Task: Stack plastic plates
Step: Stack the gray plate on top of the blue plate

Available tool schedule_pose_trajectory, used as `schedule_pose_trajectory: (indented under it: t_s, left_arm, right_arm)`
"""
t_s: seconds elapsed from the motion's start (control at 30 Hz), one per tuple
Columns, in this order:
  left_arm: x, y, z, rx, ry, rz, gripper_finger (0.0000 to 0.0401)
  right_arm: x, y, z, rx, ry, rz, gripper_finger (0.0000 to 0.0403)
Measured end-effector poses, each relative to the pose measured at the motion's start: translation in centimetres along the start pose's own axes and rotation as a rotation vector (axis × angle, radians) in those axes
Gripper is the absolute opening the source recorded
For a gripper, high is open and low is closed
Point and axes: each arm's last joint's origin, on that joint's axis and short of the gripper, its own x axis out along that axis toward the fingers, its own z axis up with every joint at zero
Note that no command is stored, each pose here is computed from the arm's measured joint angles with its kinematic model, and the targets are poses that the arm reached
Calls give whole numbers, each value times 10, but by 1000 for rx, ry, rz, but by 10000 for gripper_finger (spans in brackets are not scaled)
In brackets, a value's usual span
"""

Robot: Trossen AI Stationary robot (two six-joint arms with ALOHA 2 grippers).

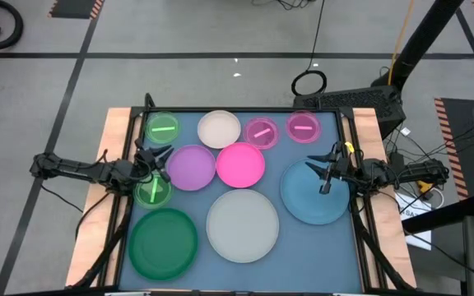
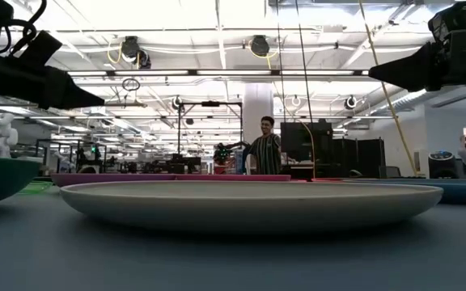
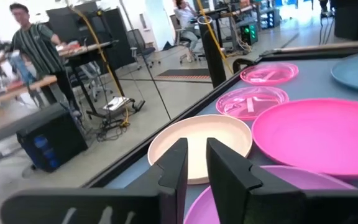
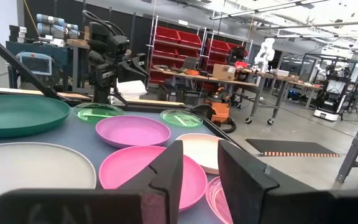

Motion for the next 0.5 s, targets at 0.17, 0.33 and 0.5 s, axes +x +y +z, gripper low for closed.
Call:
schedule_pose_trajectory:
  t_s: [0.17, 0.33, 0.5]
  left_arm:
    - [0, 0, 0, -6, 0, 0, 67]
    - [0, 0, 0, -9, 0, 0, 67]
    - [0, 0, 0, -154, -1, 0, 67]
  right_arm:
    - [0, 0, 0, 0, 0, 0, 93]
    - [0, 0, 0, 0, 0, 0, 93]
    - [0, 0, 1, 159, -6, 2, 93]
